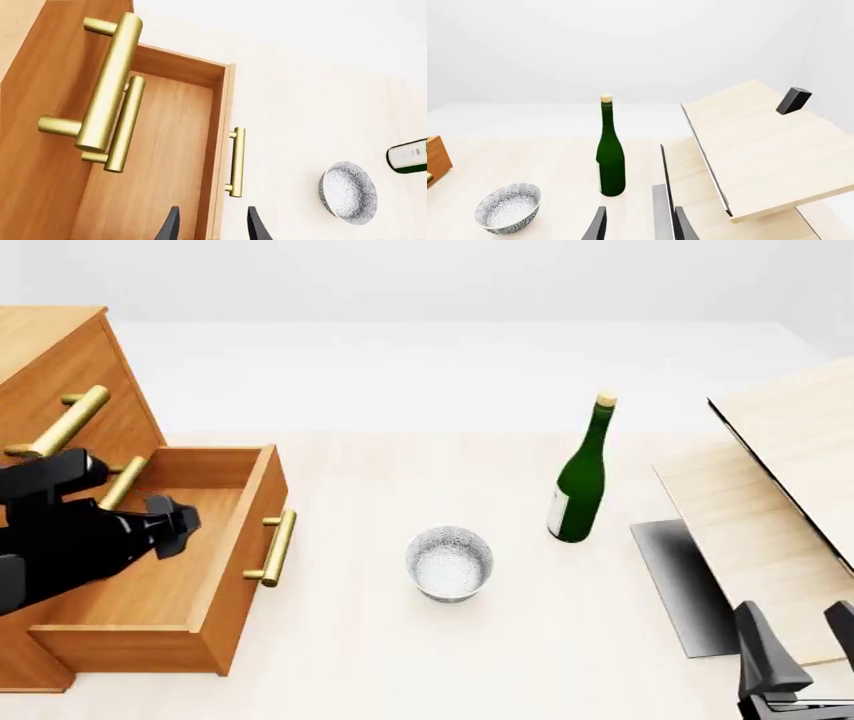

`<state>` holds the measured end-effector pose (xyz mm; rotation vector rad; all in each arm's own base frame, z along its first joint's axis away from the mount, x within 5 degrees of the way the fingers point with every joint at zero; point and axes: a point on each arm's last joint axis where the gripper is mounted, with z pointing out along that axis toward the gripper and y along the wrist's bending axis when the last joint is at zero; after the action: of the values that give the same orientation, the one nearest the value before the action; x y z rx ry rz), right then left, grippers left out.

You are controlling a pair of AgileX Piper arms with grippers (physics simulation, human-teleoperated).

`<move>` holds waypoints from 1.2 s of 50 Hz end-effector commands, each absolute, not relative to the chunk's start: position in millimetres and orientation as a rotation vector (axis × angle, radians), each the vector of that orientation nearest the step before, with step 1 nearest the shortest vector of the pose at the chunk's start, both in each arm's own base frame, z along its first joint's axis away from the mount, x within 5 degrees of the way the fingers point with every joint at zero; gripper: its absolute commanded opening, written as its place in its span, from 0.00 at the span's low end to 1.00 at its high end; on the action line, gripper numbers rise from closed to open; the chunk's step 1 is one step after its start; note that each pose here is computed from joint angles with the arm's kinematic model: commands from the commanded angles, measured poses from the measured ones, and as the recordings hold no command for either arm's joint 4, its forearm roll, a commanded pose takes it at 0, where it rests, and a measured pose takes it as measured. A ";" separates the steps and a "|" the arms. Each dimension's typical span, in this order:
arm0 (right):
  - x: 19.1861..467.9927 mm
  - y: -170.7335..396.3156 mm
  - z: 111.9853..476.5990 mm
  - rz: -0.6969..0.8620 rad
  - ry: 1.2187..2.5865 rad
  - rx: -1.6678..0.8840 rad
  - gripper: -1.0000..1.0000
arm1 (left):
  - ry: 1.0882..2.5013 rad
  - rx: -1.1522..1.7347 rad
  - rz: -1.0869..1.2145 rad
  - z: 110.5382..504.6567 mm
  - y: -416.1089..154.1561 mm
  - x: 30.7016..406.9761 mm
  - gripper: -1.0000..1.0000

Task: Put the bowl in the bottom drawer of the cabinet and close it.

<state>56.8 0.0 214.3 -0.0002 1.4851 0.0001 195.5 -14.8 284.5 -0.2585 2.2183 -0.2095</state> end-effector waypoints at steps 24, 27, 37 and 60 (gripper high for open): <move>56.8 0.0 214.3 0.000 1.485 0.000 1.00 | 2.372 -0.191 -0.255 219.8 -39.6 212.2 1.00; 56.8 0.0 214.3 0.000 1.485 0.000 1.00 | 2.375 -0.187 -0.255 218.5 -40.2 212.5 1.00; 56.8 0.0 214.3 0.000 1.485 0.000 1.00 | 2.387 -0.183 -0.260 213.6 -42.8 213.7 1.00; 56.8 0.0 214.3 0.000 1.485 0.000 1.00 | 2.424 -0.146 -0.265 199.2 -50.7 216.6 1.00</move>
<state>56.8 0.0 214.3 -0.0002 1.4851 0.0001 215.2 -46.3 205.7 -0.1653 2.4080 -0.2608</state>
